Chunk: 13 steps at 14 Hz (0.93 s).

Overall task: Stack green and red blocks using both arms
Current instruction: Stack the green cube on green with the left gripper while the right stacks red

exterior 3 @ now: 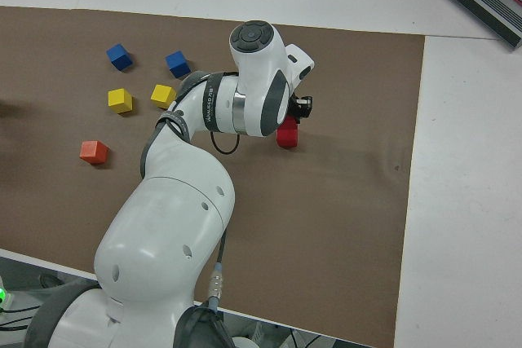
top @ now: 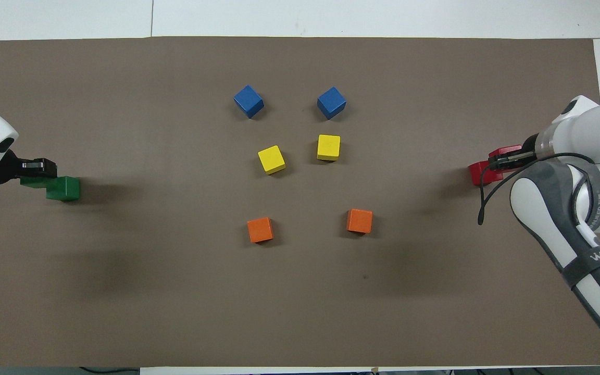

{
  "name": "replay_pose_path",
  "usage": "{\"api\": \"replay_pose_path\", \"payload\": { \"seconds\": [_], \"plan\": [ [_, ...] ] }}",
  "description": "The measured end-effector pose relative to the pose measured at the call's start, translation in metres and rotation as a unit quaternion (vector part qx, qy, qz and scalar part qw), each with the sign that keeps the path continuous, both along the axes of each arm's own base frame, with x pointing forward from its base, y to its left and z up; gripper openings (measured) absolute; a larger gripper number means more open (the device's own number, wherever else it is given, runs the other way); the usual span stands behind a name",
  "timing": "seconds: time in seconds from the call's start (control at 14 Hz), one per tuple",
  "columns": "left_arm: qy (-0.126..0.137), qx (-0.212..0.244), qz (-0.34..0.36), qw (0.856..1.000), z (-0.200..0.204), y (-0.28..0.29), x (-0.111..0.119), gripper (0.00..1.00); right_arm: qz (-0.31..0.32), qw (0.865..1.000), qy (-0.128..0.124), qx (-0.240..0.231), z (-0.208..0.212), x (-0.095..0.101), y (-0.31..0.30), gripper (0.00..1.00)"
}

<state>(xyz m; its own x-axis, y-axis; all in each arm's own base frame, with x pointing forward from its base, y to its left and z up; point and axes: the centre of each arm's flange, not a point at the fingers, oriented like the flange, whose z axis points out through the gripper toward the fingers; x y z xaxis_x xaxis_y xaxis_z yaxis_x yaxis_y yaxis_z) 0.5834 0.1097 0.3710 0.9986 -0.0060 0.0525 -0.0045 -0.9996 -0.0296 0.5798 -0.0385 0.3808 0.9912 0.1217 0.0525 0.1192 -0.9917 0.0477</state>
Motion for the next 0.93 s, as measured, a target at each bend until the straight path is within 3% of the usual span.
{"api": "replay_pose_path", "payload": {
  "seconds": [0.28,0.93],
  "plan": [
    [-0.013,-0.005,0.002,1.0,-0.014,-0.003,-0.01,0.55,0.003,1.0,-0.001,0.001,-0.006,-0.003,0.004,0.55],
    [-0.012,-0.005,0.003,1.0,-0.014,0.001,-0.015,0.55,0.013,1.0,-0.014,0.019,-0.014,-0.01,0.002,0.55]
  ]
}}
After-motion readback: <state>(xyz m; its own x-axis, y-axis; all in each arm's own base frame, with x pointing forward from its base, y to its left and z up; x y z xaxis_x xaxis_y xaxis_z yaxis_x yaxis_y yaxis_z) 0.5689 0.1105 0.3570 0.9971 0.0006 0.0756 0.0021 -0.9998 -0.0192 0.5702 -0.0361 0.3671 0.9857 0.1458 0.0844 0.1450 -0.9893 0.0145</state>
